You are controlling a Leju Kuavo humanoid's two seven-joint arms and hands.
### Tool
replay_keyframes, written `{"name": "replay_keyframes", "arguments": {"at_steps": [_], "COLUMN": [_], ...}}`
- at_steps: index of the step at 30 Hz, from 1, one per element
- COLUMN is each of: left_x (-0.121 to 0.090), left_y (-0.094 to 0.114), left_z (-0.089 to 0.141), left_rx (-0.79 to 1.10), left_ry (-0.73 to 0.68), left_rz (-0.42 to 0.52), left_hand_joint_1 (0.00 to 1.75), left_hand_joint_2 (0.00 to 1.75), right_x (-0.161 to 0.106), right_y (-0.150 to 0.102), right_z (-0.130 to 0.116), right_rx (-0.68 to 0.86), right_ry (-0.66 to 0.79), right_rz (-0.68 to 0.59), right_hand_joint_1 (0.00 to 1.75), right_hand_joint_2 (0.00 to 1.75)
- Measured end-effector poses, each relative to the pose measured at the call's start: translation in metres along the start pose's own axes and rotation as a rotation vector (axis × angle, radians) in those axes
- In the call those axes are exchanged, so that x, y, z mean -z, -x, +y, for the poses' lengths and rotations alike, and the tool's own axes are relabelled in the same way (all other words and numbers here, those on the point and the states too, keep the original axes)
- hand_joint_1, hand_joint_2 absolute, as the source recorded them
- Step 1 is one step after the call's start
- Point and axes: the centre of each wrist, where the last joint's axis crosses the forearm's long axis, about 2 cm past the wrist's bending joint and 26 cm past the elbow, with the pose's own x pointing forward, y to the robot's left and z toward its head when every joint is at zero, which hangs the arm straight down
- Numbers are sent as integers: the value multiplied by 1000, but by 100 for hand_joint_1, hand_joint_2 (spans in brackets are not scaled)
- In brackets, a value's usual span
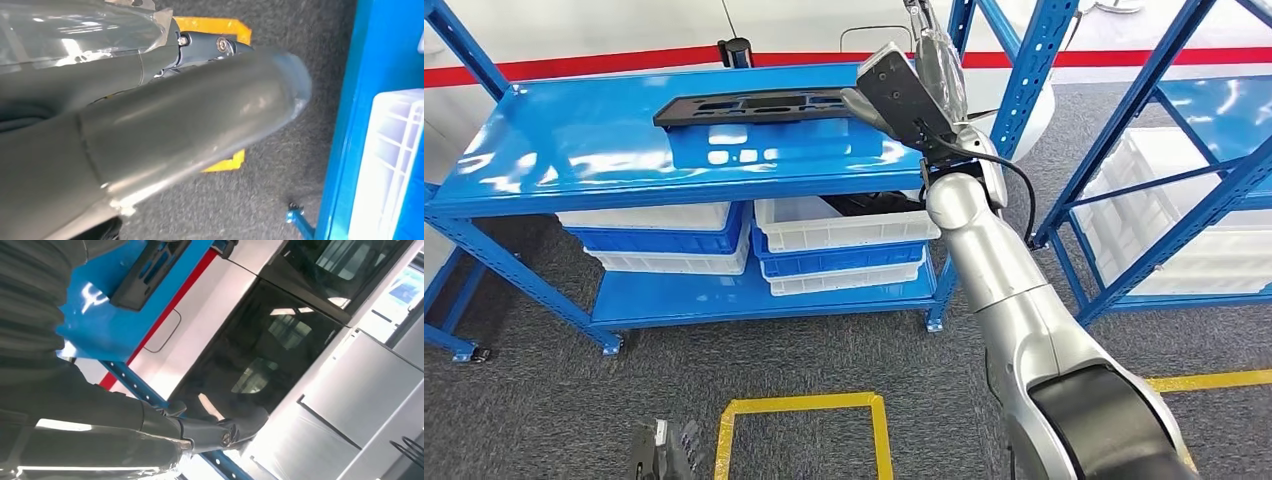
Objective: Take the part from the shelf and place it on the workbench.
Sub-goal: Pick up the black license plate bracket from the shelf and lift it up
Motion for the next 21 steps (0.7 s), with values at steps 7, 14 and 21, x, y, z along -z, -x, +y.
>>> {"name": "replay_keyframes", "arguments": {"at_steps": [7, 14, 21], "left_x": [-1, -2, -2], "left_y": [1, 3, 2], "left_z": [-2, -4, -6], "left_rx": [-7, -22, -31], "left_ry": [4, 7, 9], "left_rz": [2, 10, 9], "left_hand_joint_1": [0, 0, 0], "left_hand_joint_2": [0, 0, 0], "right_x": [0, -4, -1], "right_y": [0, 6, -1], "right_z": [-2, -1, -4], "right_rx": [-3, -8, -5], "right_ry": [4, -1, 14], "right_rz": [-2, 15, 4], "right_hand_joint_1": [0, 0, 0], "right_hand_joint_2": [175, 175, 175]}}
